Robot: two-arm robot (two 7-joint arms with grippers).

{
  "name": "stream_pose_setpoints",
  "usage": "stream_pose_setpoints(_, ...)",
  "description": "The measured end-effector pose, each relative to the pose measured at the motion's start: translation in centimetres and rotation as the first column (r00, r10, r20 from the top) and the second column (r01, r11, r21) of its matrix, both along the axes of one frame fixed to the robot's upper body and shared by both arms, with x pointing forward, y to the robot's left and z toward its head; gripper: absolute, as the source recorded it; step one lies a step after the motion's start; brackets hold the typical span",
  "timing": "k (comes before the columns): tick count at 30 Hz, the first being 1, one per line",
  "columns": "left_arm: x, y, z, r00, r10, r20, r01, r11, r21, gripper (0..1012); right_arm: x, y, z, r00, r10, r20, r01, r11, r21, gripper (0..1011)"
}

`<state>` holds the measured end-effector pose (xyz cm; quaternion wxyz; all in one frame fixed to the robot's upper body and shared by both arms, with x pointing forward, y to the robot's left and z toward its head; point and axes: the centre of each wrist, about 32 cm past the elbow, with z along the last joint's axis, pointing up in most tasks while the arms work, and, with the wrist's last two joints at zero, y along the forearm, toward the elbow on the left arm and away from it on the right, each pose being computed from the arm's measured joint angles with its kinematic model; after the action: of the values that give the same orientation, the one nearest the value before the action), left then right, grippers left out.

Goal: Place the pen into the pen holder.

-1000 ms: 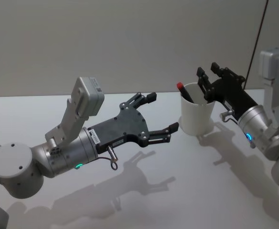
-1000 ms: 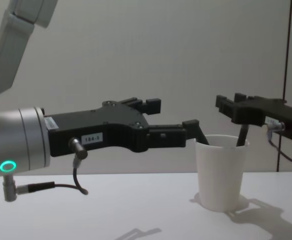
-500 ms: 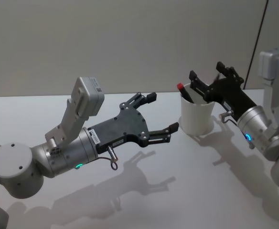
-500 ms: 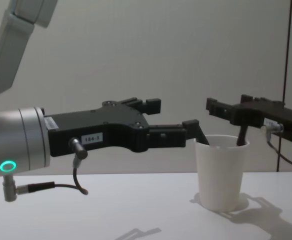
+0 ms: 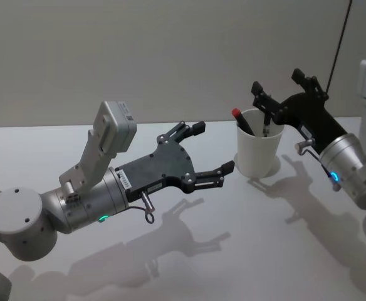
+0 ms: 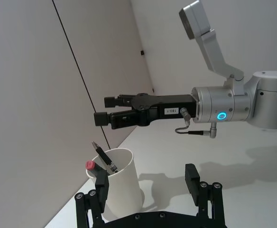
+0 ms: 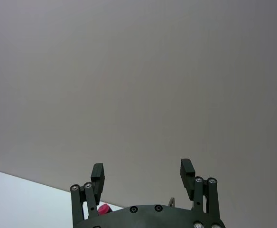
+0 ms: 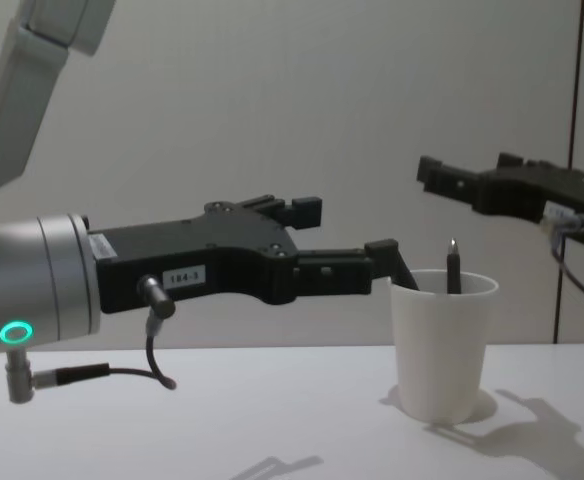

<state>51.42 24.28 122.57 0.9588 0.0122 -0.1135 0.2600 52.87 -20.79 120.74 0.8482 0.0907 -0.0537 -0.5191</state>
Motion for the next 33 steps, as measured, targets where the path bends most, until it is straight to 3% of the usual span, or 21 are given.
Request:
stream_pose_setpoints(10, 0.0, 0.0, 0.0, 1.0, 0.0, 0.0, 0.0, 1.0, 0.0, 1001, -1.2, -0.7, 0.6, 1.0, -0.015, 0.023, 0.014, 0.999, 0.035, 1001)
stream_pose_setpoints(18, -0.08, -0.15, -0.11, 0.9997, 0.024, 0.0, -0.024, 0.9997, -0.002, 1001, -1.6, -0.9, 0.4, 1.0, -0.023, 0.014, 0.022, 0.999, 0.027, 1001)
stream_pose_setpoints(25, -0.31, -0.66, -0.39, 0.9959, 0.09, 0.001, -0.09, 0.9959, -0.004, 1001, -3.1, -1.4, -0.3, 0.999, -0.049, -0.018, 0.049, 0.999, -0.001, 1001)
stream_pose_setpoints(33, -0.67, -1.42, -0.76, 0.9821, 0.188, 0.006, -0.188, 0.9821, -0.008, 1001, -5.3, -2.1, -1.1, 0.994, -0.089, -0.06, 0.087, 0.995, -0.044, 1001)
